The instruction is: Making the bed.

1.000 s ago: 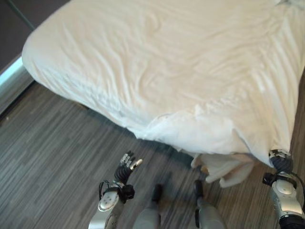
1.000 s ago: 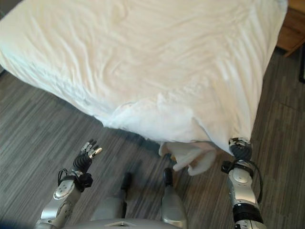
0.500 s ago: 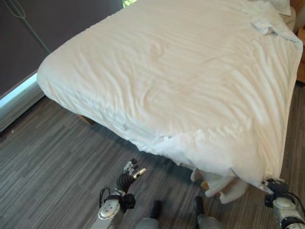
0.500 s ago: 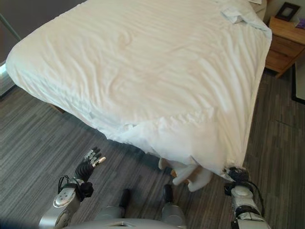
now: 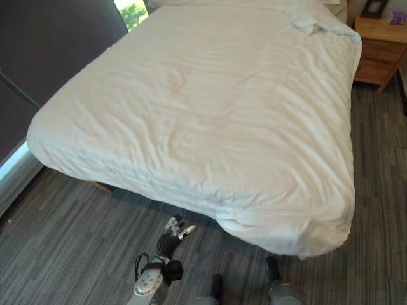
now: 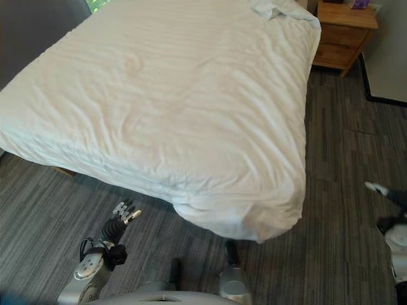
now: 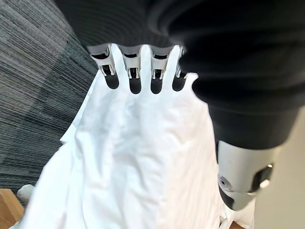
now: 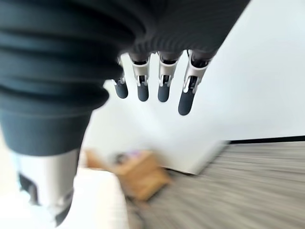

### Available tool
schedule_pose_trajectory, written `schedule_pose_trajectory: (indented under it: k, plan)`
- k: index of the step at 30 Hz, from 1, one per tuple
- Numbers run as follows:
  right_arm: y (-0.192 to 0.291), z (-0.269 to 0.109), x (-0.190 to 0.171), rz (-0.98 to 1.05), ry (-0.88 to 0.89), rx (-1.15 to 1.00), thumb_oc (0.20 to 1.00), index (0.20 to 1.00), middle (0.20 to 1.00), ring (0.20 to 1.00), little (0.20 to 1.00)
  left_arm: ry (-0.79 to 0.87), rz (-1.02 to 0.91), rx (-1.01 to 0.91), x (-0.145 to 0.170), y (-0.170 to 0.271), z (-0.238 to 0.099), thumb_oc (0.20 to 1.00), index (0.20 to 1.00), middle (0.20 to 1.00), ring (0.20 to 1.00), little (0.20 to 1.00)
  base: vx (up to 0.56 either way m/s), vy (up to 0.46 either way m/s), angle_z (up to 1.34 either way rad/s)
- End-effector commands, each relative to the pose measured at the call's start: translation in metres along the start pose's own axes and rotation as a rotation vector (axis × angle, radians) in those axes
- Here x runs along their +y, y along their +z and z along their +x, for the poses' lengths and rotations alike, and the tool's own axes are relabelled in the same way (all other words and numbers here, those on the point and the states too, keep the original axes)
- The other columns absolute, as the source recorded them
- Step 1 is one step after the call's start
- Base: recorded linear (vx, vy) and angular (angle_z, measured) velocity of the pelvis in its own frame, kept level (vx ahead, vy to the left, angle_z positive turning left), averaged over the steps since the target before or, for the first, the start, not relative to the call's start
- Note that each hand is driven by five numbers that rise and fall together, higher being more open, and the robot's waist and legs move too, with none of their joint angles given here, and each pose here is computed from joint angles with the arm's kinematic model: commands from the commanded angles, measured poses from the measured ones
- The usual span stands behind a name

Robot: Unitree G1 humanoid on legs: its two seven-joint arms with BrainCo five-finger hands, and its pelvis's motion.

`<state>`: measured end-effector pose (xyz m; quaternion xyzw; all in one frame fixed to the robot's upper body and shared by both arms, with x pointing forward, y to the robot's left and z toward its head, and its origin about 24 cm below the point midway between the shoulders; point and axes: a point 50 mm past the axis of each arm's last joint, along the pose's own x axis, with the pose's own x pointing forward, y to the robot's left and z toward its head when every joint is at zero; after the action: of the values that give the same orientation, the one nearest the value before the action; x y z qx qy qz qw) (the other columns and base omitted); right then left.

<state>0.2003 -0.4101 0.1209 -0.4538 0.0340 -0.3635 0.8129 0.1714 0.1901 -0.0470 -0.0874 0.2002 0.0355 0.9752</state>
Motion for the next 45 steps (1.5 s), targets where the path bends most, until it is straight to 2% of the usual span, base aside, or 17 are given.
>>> schedule_pose_trajectory:
  k: [1, 7, 12, 13, 16, 17, 18, 20, 22, 23, 24, 25, 28, 32, 36, 41, 45]
  plan:
    - [0.033, 0.011, 0.008, 0.072, -0.045, -0.120, 1.000, 1.000, 1.000, 1.000, 1.000, 0.021, 0.050, -0.092, 0.014, 0.021, 0.002, 1.000, 1.000, 1.000, 1.000, 1.000, 0.00, -0.019, 0.10]
    - [0.080, 0.002, 0.035, 0.198, 0.107, -0.289, 1.000, 1.000, 1.000, 1.000, 1.000, 0.003, 0.064, -0.058, 0.018, 0.014, -0.002, 1.000, 1.000, 1.000, 1.000, 1.000, 0.01, -0.021, 0.12]
    - [0.106, -0.007, 0.068, 0.510, 0.250, -0.280, 1.000, 1.000, 1.000, 1.000, 1.000, -0.060, 0.082, -0.085, 0.010, 0.022, 0.001, 1.000, 1.000, 1.000, 1.000, 1.000, 0.00, -0.011, 0.04]
    - [0.115, -0.012, 0.082, 0.720, 0.305, -0.242, 1.000, 1.000, 1.000, 1.000, 1.000, -0.127, 0.091, -0.138, 0.000, 0.038, 0.009, 1.000, 1.000, 1.000, 1.000, 1.000, -0.02, -0.005, 0.03]
    - [0.134, -0.023, 0.109, 1.048, 0.410, -0.168, 1.000, 1.000, 1.000, 1.000, 1.000, -0.238, 0.037, -0.241, -0.027, 0.068, 0.027, 1.000, 1.000, 1.000, 1.000, 1.000, -0.02, -0.014, 0.01]
    - [0.150, -0.032, 0.123, 1.262, 0.497, -0.135, 0.285, 0.285, 0.285, 0.285, 0.285, -0.289, 0.009, -0.313, -0.043, 0.087, 0.033, 1.000, 1.000, 1.000, 1.000, 1.000, -0.08, -0.036, 0.00]
    - [0.157, -0.035, 0.128, 1.366, 0.524, -0.122, 0.200, 0.200, 0.200, 0.200, 0.200, -0.314, -0.013, -0.349, -0.052, 0.097, 0.037, 1.000, 1.000, 1.000, 1.000, 1.000, -0.10, -0.054, -0.02]
    - [0.180, -0.045, 0.141, 1.643, 0.614, -0.090, 0.200, 0.200, 0.200, 0.200, 0.200, -0.429, -0.139, -0.418, -0.084, 0.120, 0.040, 1.000, 1.000, 1.000, 1.000, 1.000, -0.13, -0.062, -0.03]
    - [0.199, -0.050, 0.143, 1.793, 0.637, -0.106, 0.200, 0.200, 0.200, 0.200, 0.200, -0.542, -0.310, -0.434, -0.115, 0.136, 0.044, 1.000, 1.000, 1.000, 1.000, 1.000, -0.10, -0.040, -0.01]
    - [0.199, -0.050, 0.143, 1.794, 0.637, -0.106, 0.200, 0.200, 0.200, 0.200, 0.200, -0.542, -0.310, -0.434, -0.115, 0.136, 0.044, 1.000, 1.000, 1.000, 1.000, 1.000, -0.06, -0.036, 0.01]
    - [0.213, -0.054, 0.143, 1.859, 0.665, -0.128, 0.200, 0.200, 0.200, 0.200, 0.200, -0.616, -0.370, -0.451, -0.133, 0.148, 0.044, 0.388, 0.388, 0.388, 0.388, 0.388, -0.08, -0.051, 0.02]
    - [0.233, -0.056, 0.142, 1.919, 0.699, -0.170, 0.200, 0.200, 0.200, 0.200, 0.200, -0.704, -0.440, -0.467, -0.160, 0.166, 0.047, 0.200, 0.200, 0.200, 0.200, 0.200, -0.09, -0.051, -0.03]
    - [0.279, -0.057, 0.131, 1.994, 0.802, -0.313, 0.200, 0.200, 0.200, 0.200, 0.200, -0.822, -0.492, -0.513, -0.191, 0.199, 0.049, 0.200, 0.200, 0.200, 0.200, 0.200, -0.09, -0.029, -0.05]
    - [0.321, -0.040, 0.099, 2.084, 0.773, -0.502, 0.200, 0.200, 0.200, 0.200, 0.200, -0.941, -0.571, -0.570, -0.224, 0.242, 0.048, 0.200, 0.200, 0.200, 0.200, 0.200, -0.07, -0.039, -0.20]
    - [0.335, -0.021, 0.102, 2.141, 0.713, -0.429, 0.200, 0.200, 0.200, 0.200, 0.200, -0.947, -0.569, -0.685, -0.240, 0.289, 0.047, 0.200, 0.200, 0.200, 0.200, 0.200, -0.10, 0.000, -0.13]
    - [0.322, -0.006, 0.117, 2.137, 0.695, -0.322, 0.200, 0.200, 0.200, 0.200, 0.200, -0.942, -0.501, -0.827, -0.237, 0.327, 0.041, 0.200, 0.200, 0.200, 0.200, 0.200, -0.07, 0.022, -0.21]
    - [0.260, 0.001, 0.150, 2.068, 0.607, -0.096, 0.200, 0.200, 0.200, 0.200, 0.200, -0.879, -0.478, -0.806, -0.225, 0.317, 0.054, 0.200, 0.200, 0.200, 0.200, 0.200, 0.01, -0.048, -0.09]
